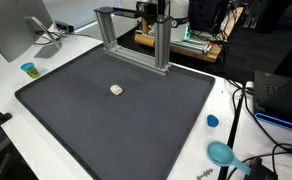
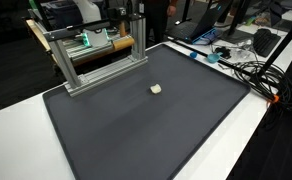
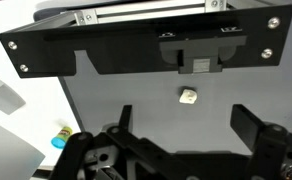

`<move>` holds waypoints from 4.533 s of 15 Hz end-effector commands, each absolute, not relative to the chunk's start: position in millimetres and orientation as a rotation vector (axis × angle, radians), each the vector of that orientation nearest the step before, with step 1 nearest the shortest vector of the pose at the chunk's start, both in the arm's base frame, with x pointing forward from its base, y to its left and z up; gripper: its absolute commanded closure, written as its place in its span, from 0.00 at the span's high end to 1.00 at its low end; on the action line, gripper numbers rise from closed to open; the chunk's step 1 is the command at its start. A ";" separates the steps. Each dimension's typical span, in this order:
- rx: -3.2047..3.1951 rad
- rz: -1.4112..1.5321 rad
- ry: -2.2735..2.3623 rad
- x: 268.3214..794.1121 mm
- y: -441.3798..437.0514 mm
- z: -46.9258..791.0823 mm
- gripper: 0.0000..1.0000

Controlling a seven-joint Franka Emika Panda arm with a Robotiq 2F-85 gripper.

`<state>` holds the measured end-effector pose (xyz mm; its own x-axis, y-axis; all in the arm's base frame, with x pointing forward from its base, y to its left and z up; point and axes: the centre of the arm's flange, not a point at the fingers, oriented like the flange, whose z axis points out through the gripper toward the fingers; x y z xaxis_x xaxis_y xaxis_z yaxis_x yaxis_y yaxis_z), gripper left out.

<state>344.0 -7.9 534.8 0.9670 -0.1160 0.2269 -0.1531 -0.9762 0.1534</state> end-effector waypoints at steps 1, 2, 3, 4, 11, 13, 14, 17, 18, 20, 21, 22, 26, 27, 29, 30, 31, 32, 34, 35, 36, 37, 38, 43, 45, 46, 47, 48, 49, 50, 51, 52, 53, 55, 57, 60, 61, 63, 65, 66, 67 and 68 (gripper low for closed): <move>2.949 0.324 -0.196 344.0 -6.7 534.6 1.00; 2.957 0.316 -0.200 344.7 -7.7 533.9 1.00; 2.980 0.302 -0.162 343.5 -5.3 526.7 1.00; 2.980 0.291 -0.155 342.6 -3.9 521.5 1.00; 3.014 0.334 -0.131 330.7 5.5 465.4 1.00; 3.010 0.354 -0.117 333.7 4.3 456.1 1.00; 3.009 0.352 -0.118 333.6 3.4 451.8 1.00; 3.006 0.298 -0.133 328.6 0.9 441.4 1.00; 3.007 0.286 -0.130 327.3 1.6 439.5 1.00; 3.013 0.303 -0.101 327.1 5.1 440.5 1.00; 3.015 0.310 -0.092 327.2 6.8 440.5 1.00; 3.013 0.319 -0.089 326.9 7.8 440.7 1.00; 3.006 0.299 -0.063 323.1 8.7 441.3 0.99; 3.009 0.301 -0.054 322.3 8.5 441.2 0.97; 3.018 0.294 -0.038 321.7 8.5 439.6 0.96; 3.024 0.290 -0.031 320.7 8.9 438.8 0.95; 3.031 0.288 -0.030 319.8 9.2 438.0 0.93; 3.033 0.284 -0.032 319.4 9.2 436.9 0.92; 3.044 0.259 -0.056 317.2 8.8 435.3 0.89; 3.053 0.248 -0.075 315.0 8.1 434.6 0.90; 3.062 0.240 -0.084 313.7 7.9 433.2 0.87; 3.076 0.234 -0.091 314.5 7.3 431.2 0.89; 3.087 0.232 -0.096 315.1 6.9 430.0 0.88; 3.104 0.224 -0.123 316.0 5.5 427.6 0.81; 3.098 0.222 -0.120 317.6 5.9 426.0 0.77; 3.093 0.221 -0.121 318.2 6.0 425.6 0.69; 3.087 0.217 -0.120 318.6 6.3 425.2 0.58; 3.082 0.214 -0.118 319.1 6.9 425.3 0.51; 3.074 0.216 -0.121 319.6 6.6 426.4 0.46; 3.068 0.213 -0.115 319.8 5.8 427.7 0.38; 3.066 0.212 -0.107 319.9 5.3 428.9 0.31; 3.065 0.208 -0.085 320.2 5.9 431.9 0.28; 3.064 0.208 -0.056 320.4 6.1 433.7 0.28; 3.049 0.209 -0.021 321.7 6.9 434.8 0.27; 3.044 0.205 0.000 323.4 7.9 434.4 0.27; 3.023 0.171 0.056 323.3 8.7 433.8 0.67; 3.029 0.157 0.082 323.2 8.6 433.9 0.80; 3.027 0.138 0.116 323.2 7.9 433.8 0.42; 3.031 0.138 0.156 324.1 7.9 435.6 0.45; 3.032 0.147 0.160 325.2 6.5 436.8 0.38; 3.038 0.153 0.160 326.3 5.5 436.8 0.34; 3.041 0.162 0.154 327.3 6.1 437.0 0.34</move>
<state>332.3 4.4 445.2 0.9877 0.0767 0.1362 0.0623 -0.9923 0.1067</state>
